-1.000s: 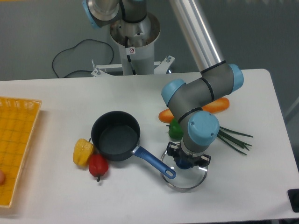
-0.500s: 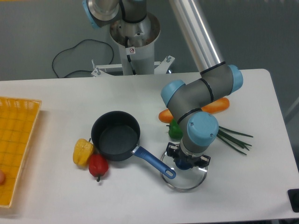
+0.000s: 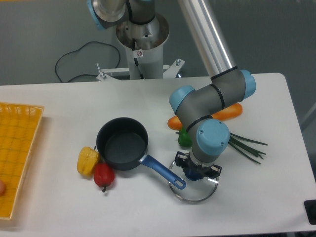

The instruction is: Place the lid on the table

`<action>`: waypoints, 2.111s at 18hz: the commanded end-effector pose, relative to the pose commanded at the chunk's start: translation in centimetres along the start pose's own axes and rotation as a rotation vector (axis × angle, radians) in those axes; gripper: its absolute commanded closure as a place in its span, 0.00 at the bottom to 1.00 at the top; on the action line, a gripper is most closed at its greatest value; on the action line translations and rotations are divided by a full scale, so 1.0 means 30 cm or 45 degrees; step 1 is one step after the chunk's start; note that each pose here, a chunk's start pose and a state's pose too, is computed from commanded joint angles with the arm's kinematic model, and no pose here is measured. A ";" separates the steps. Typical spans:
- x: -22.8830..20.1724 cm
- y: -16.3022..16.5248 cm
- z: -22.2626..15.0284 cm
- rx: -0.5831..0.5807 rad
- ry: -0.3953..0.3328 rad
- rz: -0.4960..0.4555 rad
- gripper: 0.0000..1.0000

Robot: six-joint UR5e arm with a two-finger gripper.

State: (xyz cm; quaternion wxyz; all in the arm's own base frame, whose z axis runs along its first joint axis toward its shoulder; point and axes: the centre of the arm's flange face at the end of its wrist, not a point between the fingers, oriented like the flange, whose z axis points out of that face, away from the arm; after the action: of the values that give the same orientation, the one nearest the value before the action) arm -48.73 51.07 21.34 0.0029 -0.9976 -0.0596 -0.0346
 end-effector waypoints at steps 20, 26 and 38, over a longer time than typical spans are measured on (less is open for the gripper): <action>0.002 -0.003 0.011 -0.004 0.004 0.000 0.38; 0.006 -0.012 0.019 0.002 -0.006 0.006 0.32; -0.006 -0.011 -0.043 0.029 -0.039 0.030 0.00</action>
State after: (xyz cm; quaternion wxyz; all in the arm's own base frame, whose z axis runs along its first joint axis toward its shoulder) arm -49.03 51.37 22.63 0.0138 -0.9986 -0.0484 -0.0185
